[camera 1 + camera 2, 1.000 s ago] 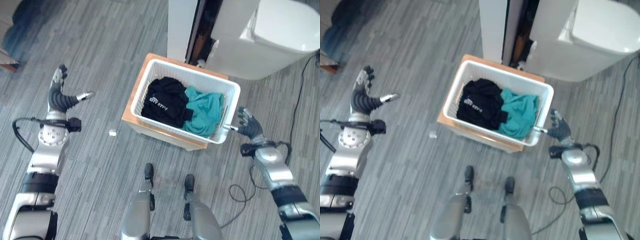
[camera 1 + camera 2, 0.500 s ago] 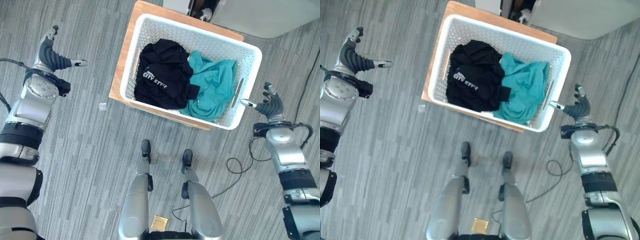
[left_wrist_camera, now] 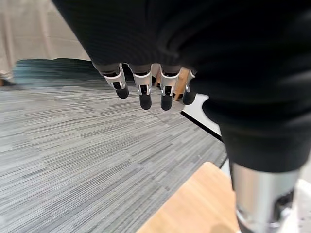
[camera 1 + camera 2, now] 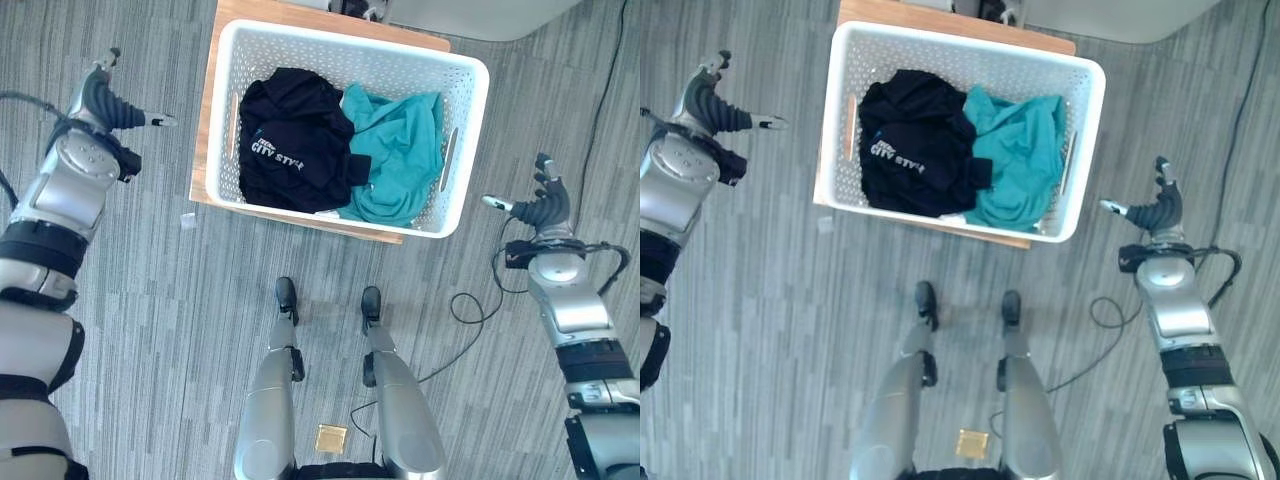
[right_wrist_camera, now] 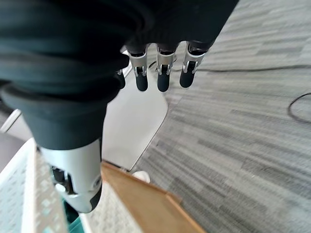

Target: Grab the laundry basket,head to the washer,open it,put in the laundry and shut it.

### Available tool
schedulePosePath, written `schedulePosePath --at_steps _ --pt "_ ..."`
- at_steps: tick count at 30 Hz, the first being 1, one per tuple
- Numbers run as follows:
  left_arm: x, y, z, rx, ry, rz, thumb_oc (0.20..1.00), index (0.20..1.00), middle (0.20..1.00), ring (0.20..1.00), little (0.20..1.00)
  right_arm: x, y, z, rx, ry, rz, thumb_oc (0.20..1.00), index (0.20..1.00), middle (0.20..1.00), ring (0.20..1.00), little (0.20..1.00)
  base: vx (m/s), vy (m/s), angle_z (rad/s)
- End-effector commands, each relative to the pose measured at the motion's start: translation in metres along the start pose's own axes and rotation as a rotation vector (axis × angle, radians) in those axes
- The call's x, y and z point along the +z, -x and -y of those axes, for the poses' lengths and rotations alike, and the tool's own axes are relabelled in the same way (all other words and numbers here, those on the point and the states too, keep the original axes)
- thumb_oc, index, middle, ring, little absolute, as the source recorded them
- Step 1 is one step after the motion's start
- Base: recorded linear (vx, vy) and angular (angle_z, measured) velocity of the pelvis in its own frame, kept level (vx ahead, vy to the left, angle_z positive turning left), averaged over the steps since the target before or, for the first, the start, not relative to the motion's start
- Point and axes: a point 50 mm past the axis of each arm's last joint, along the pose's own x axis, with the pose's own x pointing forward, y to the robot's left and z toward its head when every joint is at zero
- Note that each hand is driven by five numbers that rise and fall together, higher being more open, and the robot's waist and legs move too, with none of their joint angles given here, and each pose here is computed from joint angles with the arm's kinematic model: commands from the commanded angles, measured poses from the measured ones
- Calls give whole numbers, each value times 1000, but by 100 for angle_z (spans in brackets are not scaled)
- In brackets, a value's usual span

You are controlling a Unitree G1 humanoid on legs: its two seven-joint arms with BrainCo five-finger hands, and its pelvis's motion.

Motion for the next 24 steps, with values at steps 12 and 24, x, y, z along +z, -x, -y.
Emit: schedulePosePath --at_steps 12,24 --pt "14 -14 -8 124 -77 -33 1000 1000 1000 1000 1000 28 3 29 -110 -5 175 1000 1000 1000 1000 1000 2 -3 -1" --pt "27 -17 7 177 18 -18 1000 1000 1000 1000 1000 26 5 25 -130 9 177 1000 1000 1000 1000 1000 5 -10 -3"
